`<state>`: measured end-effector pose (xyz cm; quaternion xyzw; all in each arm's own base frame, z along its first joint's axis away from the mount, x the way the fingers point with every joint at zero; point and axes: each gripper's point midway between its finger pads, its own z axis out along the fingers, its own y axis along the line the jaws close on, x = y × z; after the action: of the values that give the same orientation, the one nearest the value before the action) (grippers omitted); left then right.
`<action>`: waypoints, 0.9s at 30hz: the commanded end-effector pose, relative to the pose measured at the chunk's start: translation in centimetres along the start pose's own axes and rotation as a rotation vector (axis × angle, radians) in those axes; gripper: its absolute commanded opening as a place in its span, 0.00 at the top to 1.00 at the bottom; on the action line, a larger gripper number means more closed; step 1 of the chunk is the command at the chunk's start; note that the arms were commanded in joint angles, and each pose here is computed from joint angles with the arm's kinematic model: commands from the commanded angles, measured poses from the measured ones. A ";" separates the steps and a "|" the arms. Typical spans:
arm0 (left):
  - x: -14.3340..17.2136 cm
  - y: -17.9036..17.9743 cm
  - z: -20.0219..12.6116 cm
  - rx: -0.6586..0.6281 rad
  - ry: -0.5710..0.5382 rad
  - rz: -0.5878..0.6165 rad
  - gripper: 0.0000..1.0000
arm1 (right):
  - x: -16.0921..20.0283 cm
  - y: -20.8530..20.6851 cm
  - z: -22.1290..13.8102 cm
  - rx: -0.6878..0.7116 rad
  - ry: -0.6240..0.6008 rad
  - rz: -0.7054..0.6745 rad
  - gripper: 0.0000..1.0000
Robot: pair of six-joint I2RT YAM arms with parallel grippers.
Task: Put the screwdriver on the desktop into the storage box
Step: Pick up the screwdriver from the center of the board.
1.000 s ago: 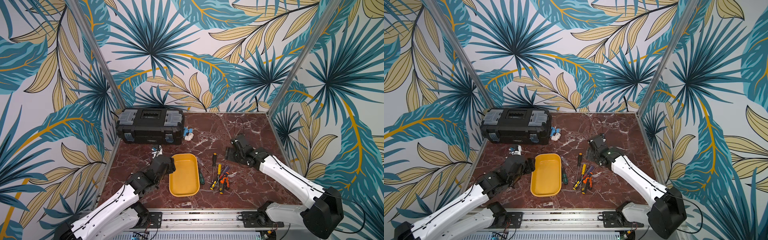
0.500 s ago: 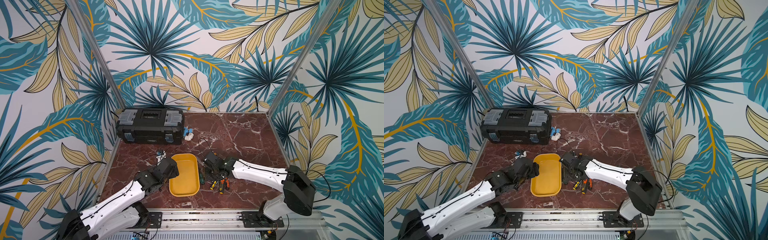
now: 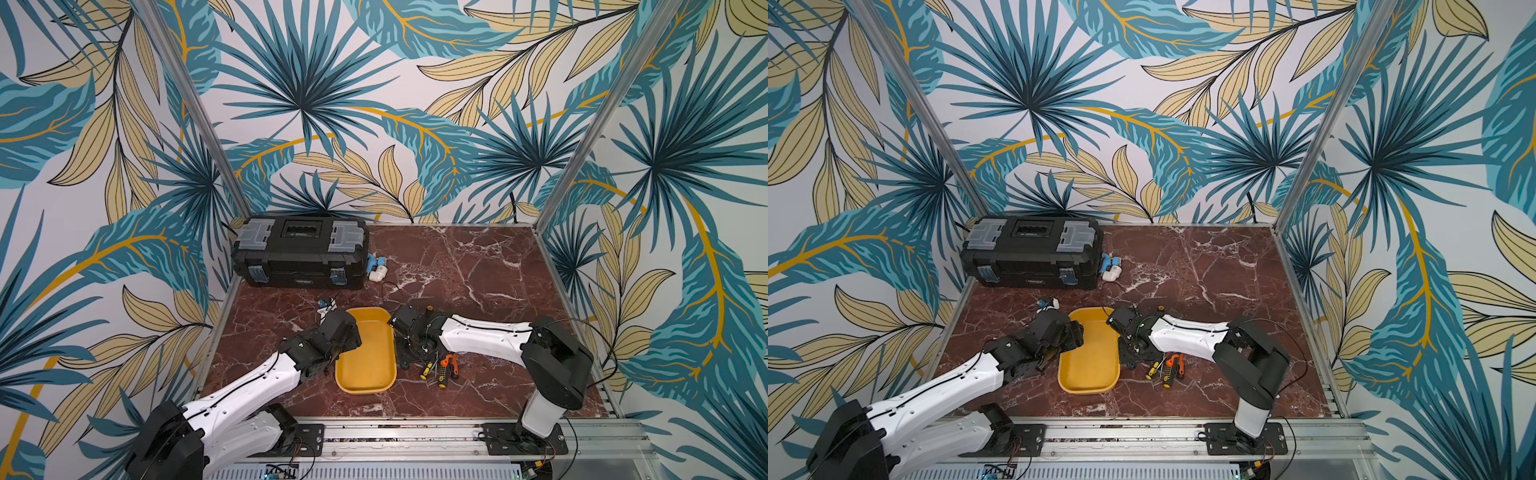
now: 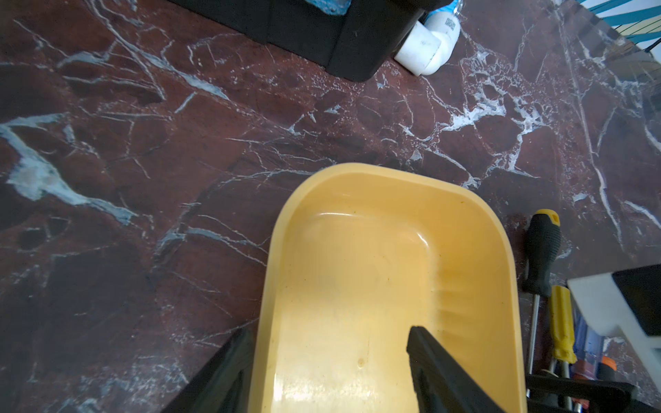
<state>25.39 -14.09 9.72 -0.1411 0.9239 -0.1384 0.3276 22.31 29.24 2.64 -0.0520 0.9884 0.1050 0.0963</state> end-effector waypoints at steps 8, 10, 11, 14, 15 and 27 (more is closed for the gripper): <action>0.4 -0.4 1.6 0.002 0.021 0.085 0.29 | -0.8 -0.3 0.6 0.033 -0.021 -0.007 0.63; 0.5 -0.3 2.0 -0.010 0.025 0.092 0.29 | -1.0 -0.1 0.5 0.030 -0.026 -0.019 0.68; 0.5 -0.3 2.1 -0.013 0.028 0.092 0.29 | -1.1 -0.1 0.4 0.029 -0.027 -0.021 0.71; 0.2 -0.4 2.0 -0.019 0.025 0.086 0.30 | -2.0 0.2 -0.2 0.025 -0.053 -0.030 0.80; 0.1 -0.4 1.9 -0.020 0.020 0.080 0.30 | -2.2 0.2 -0.5 0.025 -0.065 -0.037 0.83; -2.1 -1.6 0.7 -0.013 -0.026 0.089 0.29 | -5.4 -1.8 -9.9 0.101 -0.291 -0.052 1.00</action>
<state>26.22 -14.39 8.08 -0.1046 0.9369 -0.1057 0.3163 25.50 28.24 10.46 -0.0609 0.9706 0.1019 0.2094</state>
